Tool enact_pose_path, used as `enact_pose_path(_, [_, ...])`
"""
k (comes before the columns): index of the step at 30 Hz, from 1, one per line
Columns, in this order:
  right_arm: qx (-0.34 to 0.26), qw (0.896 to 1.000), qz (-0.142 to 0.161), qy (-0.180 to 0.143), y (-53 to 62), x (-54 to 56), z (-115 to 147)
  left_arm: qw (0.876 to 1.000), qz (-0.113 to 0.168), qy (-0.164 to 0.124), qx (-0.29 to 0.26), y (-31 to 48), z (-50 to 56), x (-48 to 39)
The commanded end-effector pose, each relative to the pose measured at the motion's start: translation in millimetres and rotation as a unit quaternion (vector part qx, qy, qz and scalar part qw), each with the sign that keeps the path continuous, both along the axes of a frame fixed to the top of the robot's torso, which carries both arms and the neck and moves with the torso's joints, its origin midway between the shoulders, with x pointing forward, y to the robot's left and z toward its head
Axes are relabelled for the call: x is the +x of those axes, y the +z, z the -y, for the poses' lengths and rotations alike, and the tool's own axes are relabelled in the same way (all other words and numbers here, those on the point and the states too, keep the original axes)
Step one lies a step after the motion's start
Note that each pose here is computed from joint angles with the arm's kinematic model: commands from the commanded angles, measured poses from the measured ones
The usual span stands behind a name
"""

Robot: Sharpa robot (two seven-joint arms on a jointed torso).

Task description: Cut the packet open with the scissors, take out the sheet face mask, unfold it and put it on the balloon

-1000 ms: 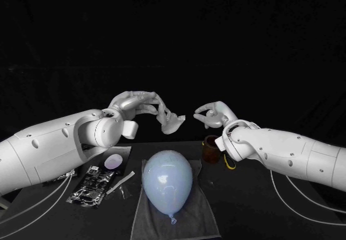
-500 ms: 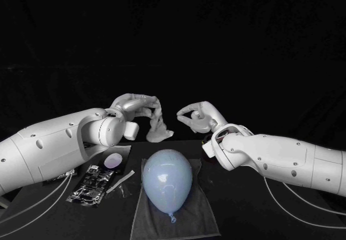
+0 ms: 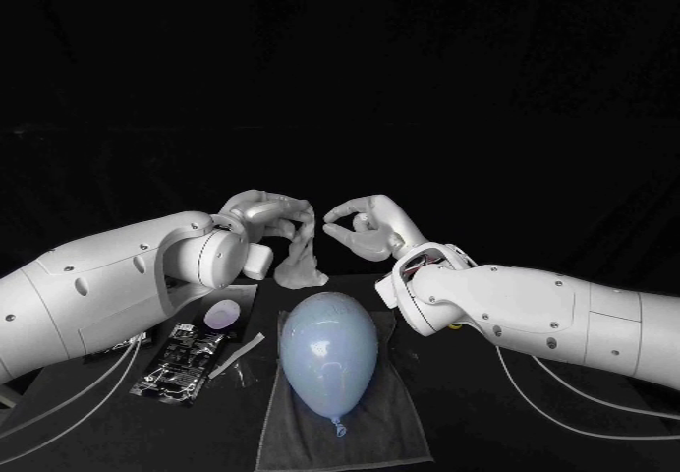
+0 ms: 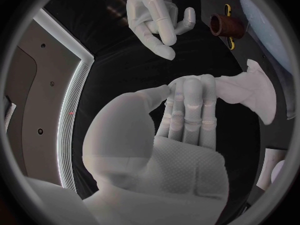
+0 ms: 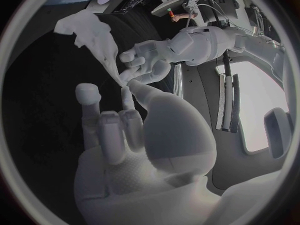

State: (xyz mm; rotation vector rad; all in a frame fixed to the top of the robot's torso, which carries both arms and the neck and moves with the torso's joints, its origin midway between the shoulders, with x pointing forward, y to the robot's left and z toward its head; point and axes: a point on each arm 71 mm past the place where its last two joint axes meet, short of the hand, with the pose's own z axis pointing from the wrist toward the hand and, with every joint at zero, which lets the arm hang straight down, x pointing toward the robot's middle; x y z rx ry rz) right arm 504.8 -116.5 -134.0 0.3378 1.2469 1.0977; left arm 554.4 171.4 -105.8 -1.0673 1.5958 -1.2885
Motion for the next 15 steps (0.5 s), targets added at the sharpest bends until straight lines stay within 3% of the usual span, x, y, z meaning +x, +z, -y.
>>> enact_pose_path(1, [-0.006,0.999,0.013,-0.029,1.6,4.5,0,1.0,-0.009,-0.004,0.019,-0.8,4.2,-0.5])
enact_pose_path(15, [-0.035,0.998,-0.009,-0.054,-3.8,15.2,-9,1.0,-0.007,-0.004,0.022,-1.0,8.2,-1.0])
